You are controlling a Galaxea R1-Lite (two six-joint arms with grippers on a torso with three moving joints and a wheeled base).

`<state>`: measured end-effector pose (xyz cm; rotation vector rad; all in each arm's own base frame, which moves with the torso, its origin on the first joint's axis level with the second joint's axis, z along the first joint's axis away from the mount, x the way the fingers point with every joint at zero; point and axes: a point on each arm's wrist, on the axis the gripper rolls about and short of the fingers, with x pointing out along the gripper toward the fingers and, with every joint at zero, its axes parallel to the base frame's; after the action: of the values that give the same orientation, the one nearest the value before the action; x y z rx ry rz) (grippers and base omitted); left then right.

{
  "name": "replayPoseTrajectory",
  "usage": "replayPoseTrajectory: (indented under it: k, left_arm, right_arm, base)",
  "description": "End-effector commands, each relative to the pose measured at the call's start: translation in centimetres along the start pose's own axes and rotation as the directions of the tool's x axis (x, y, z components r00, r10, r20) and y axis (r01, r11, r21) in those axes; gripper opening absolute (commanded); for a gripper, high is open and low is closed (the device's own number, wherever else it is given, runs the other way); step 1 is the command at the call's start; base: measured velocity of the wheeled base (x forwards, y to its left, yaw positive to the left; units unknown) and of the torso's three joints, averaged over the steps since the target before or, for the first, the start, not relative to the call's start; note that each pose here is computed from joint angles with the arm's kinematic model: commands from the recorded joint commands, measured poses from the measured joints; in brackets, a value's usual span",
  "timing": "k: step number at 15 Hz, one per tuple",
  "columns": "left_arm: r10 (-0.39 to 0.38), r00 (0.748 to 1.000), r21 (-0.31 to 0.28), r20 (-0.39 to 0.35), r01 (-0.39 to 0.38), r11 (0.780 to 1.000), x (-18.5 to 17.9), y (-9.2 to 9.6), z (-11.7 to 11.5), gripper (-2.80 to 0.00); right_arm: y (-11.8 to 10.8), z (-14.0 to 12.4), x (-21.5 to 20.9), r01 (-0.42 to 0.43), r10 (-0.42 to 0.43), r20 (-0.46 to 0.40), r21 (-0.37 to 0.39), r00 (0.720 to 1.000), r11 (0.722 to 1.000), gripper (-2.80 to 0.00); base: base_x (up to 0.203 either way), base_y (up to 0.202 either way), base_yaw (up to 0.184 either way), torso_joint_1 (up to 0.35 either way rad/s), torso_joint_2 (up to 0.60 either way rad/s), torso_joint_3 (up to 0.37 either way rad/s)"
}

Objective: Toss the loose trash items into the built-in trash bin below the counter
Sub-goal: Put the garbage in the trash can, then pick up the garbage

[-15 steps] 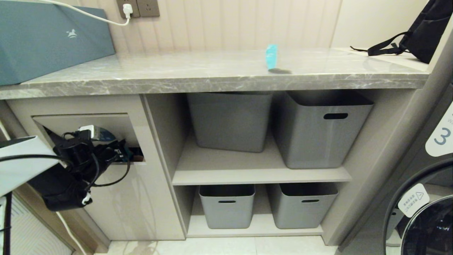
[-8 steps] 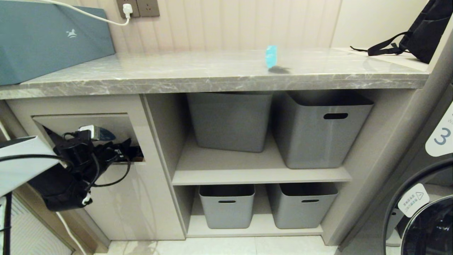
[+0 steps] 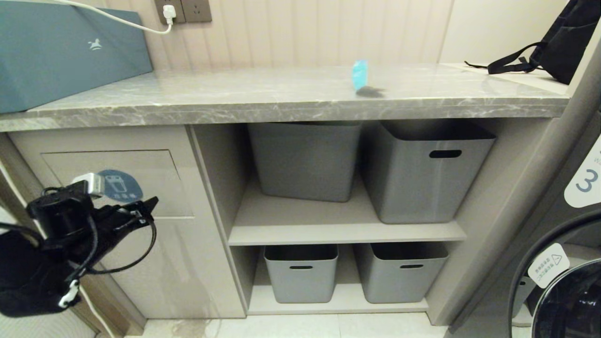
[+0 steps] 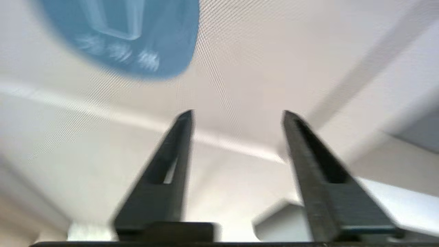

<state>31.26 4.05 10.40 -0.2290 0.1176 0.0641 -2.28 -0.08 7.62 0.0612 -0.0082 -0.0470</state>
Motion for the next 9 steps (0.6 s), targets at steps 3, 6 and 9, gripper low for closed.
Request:
replayPoseTrajectory:
  k: [3, 6, 9]
  left_arm:
    - [-0.048, 0.993, -0.001, 0.112, 0.048, 0.999, -10.4, -2.1, 3.4, -2.8]
    - [-0.087, 0.986, 0.009, 0.14, 0.087, 0.996, -16.9, -3.0, 3.7, -2.8]
    - [-0.16, 0.975, 0.078, 0.152, 0.149, 0.986, -23.4, -3.6, 2.6, -2.8]
  right_arm:
    - [0.0, 0.0, 0.0, 0.0, 0.0, -0.002, 0.0, 1.0, 1.0, -2.8]
    - [0.0, 0.0, 0.0, 0.0, 0.0, -0.002, 0.0, 1.0, 1.0, -2.8]
    - [0.0, 0.0, 0.0, 0.0, 0.0, -0.002, 0.0, 1.0, 1.0, -2.8]
  base:
    - [0.0, 0.0, 0.0, 0.0, 0.0, 0.0]
    - [0.0, 0.0, 0.0, 0.0, 0.0, 0.0]
    - [0.0, 0.0, 0.0, 0.0, 0.0, 0.0]
